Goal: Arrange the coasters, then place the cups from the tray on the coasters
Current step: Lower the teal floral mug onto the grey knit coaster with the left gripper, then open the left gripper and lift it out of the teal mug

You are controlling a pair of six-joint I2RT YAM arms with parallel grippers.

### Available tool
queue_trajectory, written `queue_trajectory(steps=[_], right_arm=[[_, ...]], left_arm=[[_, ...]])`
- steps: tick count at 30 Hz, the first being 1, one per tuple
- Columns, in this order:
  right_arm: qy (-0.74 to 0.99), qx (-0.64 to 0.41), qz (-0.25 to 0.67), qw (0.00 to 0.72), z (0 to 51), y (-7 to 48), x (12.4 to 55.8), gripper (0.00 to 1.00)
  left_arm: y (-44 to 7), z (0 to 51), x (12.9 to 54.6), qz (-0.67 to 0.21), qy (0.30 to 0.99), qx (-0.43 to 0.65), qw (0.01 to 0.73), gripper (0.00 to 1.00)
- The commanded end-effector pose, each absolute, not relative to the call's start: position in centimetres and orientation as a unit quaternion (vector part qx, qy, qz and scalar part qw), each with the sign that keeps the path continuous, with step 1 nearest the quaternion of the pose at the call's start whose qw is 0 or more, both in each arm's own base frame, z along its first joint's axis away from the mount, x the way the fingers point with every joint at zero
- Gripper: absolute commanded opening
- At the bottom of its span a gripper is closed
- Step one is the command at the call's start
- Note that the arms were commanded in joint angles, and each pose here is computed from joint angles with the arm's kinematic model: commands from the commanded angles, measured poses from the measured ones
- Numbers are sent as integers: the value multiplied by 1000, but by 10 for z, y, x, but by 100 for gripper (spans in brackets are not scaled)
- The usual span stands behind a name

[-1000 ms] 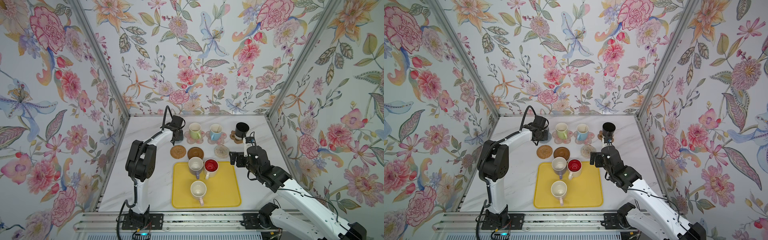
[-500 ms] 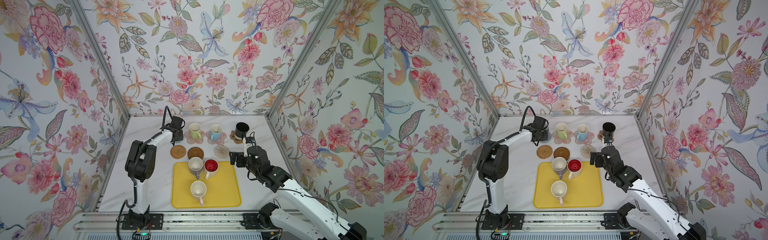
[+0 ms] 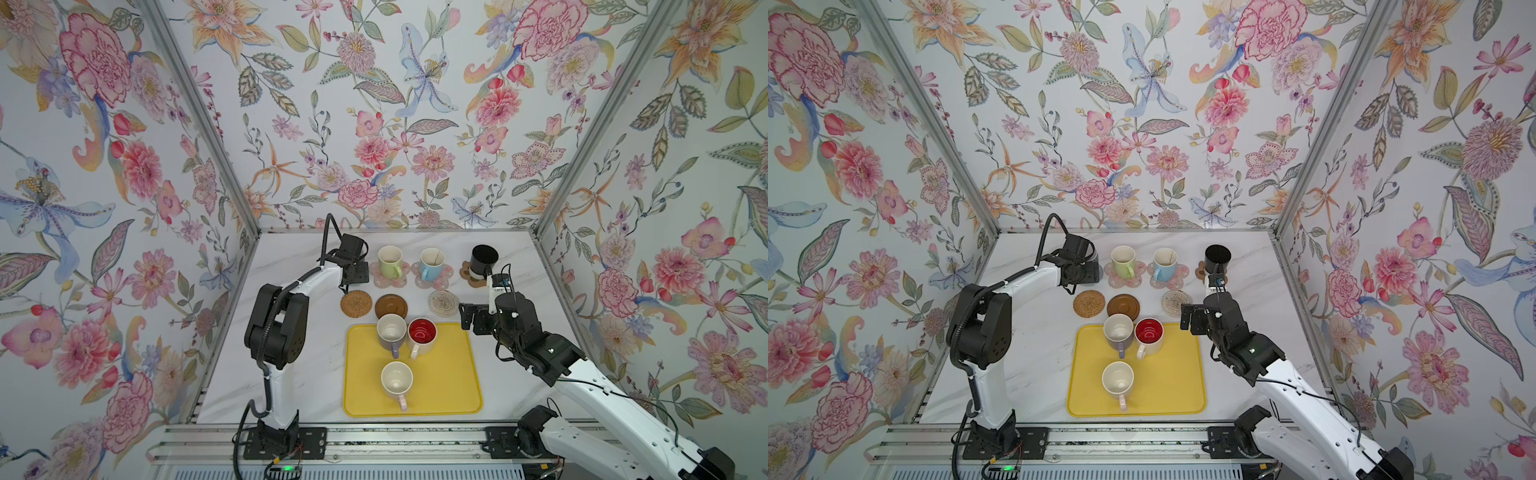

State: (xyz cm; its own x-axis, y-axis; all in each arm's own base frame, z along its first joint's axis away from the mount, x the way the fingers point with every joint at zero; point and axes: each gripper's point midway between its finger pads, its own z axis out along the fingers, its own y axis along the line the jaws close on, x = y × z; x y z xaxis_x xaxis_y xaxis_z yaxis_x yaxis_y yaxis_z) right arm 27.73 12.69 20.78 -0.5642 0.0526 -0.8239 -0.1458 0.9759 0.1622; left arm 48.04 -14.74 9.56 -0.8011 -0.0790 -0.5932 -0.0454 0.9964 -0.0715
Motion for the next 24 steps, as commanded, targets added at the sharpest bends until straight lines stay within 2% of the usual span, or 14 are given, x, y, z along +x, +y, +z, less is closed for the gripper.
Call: queue_trajectory(steps=[1,6,11,19,24], right_arm=[[881,-19,105,461,205,123,275,99],[885,-21,113,452,201,128,276,99],[889,-10,122,441,198,130,275,99],[899,-1,146,412,187,141,269,99],[906,-4,157,392,181,153,258,99]], left_arm=[[-143,140,480,-45,931,-42,360,99],[-133,198,466,-60,902,-54,425,99],[-109,235,421,-83,856,-86,503,99],[-66,196,333,-109,817,-152,546,99],[-53,189,310,-104,811,-161,553,99]])
